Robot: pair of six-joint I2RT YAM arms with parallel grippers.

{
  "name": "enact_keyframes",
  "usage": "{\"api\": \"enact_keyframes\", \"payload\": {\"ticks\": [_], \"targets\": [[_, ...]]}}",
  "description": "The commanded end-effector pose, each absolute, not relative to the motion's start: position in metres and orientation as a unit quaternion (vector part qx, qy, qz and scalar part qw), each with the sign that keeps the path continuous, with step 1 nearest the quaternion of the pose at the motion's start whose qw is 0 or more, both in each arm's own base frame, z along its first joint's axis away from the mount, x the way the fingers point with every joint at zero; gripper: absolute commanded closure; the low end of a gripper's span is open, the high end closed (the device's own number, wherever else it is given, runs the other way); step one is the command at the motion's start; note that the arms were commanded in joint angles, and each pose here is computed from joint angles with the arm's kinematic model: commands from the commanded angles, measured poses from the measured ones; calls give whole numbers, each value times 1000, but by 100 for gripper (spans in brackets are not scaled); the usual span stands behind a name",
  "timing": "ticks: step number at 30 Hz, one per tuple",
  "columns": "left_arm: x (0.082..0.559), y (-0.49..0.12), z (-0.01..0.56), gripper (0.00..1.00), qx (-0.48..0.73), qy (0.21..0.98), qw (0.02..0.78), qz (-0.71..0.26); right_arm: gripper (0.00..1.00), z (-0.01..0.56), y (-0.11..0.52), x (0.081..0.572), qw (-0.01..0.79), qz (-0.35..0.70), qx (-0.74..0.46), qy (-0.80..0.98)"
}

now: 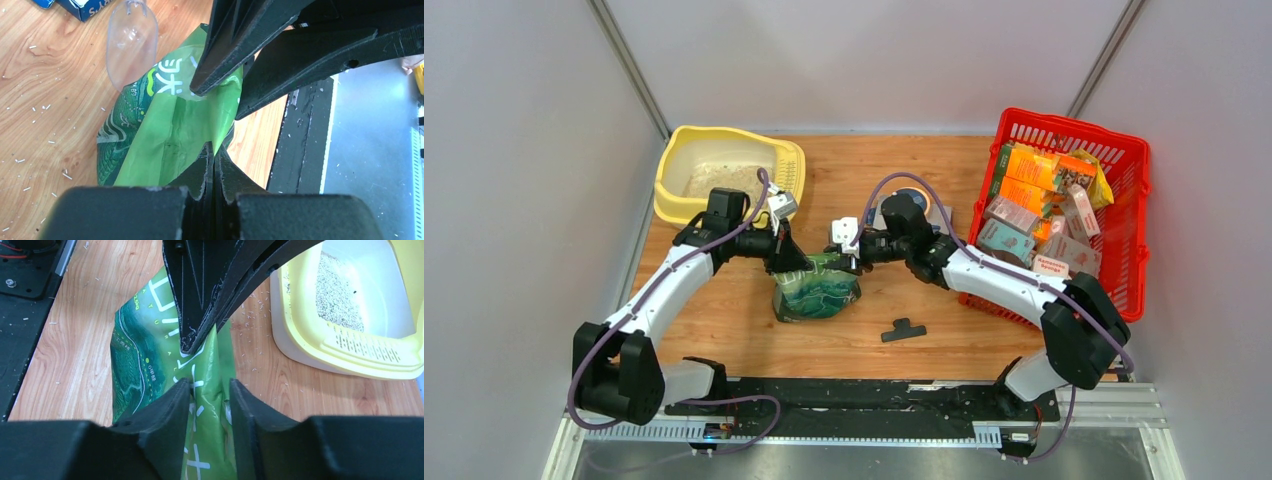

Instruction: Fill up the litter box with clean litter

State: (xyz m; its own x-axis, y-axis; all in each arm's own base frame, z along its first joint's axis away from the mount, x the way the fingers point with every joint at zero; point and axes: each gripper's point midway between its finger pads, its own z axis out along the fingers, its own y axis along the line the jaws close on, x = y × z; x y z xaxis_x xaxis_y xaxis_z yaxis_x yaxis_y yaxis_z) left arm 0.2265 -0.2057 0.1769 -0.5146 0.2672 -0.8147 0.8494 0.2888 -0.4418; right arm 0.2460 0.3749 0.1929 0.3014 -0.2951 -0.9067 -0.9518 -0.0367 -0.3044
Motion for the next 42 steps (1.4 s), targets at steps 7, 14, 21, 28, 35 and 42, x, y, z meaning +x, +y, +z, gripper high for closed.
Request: {"api": "enact_keyframes", "payload": {"ticks": [7,14,21,28,35,42], "targets": [[220,-203,188,100,394,722,310,-476,78,192,361,275,465,359,-590,554],[213,-196,189,100,431,713,316,-454,100,191,348,289,417,401,-552,601],[219,-191,199,64,486,690,371,-388,100,208,356,282,349,483,-532,601],[243,-225,216,55,502,653,420,-382,100,212,360,279,326,506,-521,605],[257,-243,202,57,516,659,403,-370,100,221,361,285,331,507,-515,606],[241,-230,190,99,555,661,361,-355,69,219,335,283,310,531,-518,594]]}}
